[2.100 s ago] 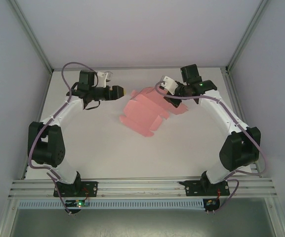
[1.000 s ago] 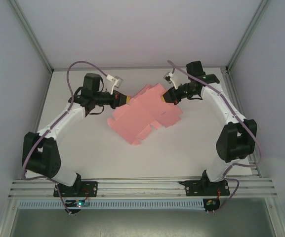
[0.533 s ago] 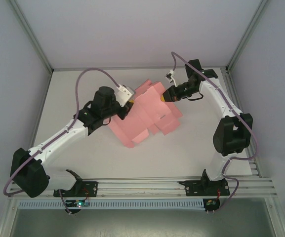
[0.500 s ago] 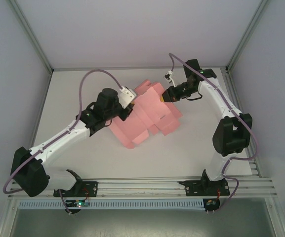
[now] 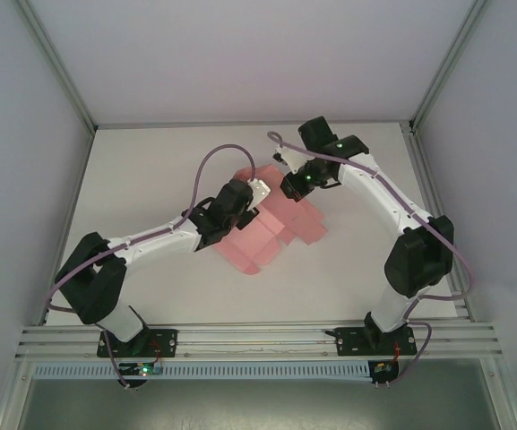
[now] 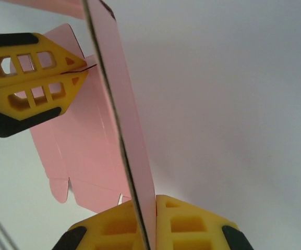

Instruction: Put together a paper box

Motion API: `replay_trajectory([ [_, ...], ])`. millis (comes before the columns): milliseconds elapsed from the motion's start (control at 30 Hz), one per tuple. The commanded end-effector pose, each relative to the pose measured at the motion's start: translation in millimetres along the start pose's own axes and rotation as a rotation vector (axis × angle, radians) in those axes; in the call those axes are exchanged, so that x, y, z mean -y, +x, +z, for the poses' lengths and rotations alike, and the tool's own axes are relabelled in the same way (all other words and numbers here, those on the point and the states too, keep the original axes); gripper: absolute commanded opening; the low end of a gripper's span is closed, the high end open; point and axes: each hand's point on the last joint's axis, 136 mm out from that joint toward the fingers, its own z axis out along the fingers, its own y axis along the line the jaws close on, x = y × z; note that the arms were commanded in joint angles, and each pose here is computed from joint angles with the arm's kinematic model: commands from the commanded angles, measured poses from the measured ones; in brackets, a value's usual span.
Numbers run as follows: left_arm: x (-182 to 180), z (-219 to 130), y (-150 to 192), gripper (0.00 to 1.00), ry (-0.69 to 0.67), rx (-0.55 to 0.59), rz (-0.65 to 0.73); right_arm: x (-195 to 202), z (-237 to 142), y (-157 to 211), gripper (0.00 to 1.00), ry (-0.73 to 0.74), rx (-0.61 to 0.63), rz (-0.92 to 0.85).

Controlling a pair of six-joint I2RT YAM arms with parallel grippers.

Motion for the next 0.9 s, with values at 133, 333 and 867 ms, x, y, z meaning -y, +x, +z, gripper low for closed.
replay_trajectory([
  [133, 29.2, 19.8, 7.4, 0.17, 0.108, 0.005, -0.245, 2.5, -4.7, -43.8, 0.00, 0.088, 0.182, -0.250],
  [333, 1.0, -12.9, 7.3, 0.68, 0.162, 0.041, -0.428, 26.7, 23.5, -14.8, 0.00, 0.207, 0.058, -0.424],
  [867, -111.1, -76.5, 44.2, 1.00, -0.066, 0.035, -0.911, 70.3, 72.4, -16.5, 0.00, 0.594, -0.059, -0.726],
])
